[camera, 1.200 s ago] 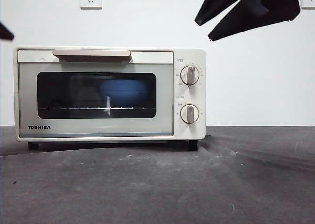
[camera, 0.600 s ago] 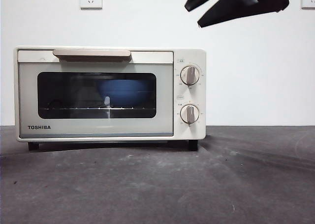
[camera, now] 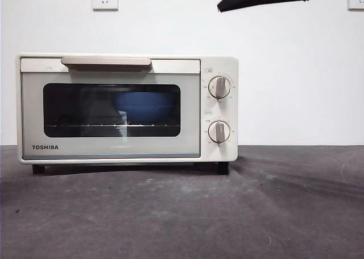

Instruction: Place pumpkin in the steamer

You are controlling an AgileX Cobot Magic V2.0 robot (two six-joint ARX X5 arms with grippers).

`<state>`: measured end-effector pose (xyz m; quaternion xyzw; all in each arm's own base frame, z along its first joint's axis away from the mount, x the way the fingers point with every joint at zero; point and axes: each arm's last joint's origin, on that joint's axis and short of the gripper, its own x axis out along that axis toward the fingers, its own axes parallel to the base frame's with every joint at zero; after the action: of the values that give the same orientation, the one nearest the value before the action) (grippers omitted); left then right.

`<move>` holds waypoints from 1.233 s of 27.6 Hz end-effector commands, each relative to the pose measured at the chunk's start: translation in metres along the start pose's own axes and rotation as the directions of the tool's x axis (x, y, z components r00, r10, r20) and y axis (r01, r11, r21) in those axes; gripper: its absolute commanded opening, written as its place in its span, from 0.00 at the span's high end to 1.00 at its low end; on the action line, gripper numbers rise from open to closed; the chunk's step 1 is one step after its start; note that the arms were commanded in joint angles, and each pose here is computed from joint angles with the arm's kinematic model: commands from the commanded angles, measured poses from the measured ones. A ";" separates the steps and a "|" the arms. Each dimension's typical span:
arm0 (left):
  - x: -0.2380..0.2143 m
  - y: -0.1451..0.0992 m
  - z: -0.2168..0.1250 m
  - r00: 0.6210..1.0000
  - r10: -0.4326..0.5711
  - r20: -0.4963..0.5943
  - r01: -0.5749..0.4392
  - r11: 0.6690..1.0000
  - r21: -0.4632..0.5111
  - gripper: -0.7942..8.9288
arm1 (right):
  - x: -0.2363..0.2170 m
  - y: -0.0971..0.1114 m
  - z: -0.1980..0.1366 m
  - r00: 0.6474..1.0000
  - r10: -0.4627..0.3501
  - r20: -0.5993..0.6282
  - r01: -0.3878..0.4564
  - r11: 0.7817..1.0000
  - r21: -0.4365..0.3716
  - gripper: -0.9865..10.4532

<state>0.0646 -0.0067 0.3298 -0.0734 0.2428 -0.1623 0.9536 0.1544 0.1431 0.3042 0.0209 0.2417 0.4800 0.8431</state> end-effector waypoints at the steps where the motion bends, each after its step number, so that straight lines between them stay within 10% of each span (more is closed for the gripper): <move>1: -0.003 -0.001 0.003 1.000 -0.001 0.018 0.001 1.000 0.025 0.90 | 0.001 0.002 0.004 1.000 0.008 0.022 -0.008 1.000 -0.019 0.77; 4: -0.003 -0.001 0.003 1.000 -0.001 0.018 0.001 1.000 0.025 0.90 | 0.001 0.002 0.004 1.000 0.007 0.016 -0.006 1.000 -0.020 0.92; 34: -0.003 -0.002 0.003 1.000 0.000 0.025 -0.001 0.998 0.066 0.90 | 0.001 0.002 0.004 1.000 0.007 0.016 -0.007 1.000 -0.021 0.91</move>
<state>0.0645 -0.0067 0.3299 -0.0669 0.2414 -0.1636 0.9542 0.1548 0.1433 0.3050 0.0205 0.2362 0.4811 0.8440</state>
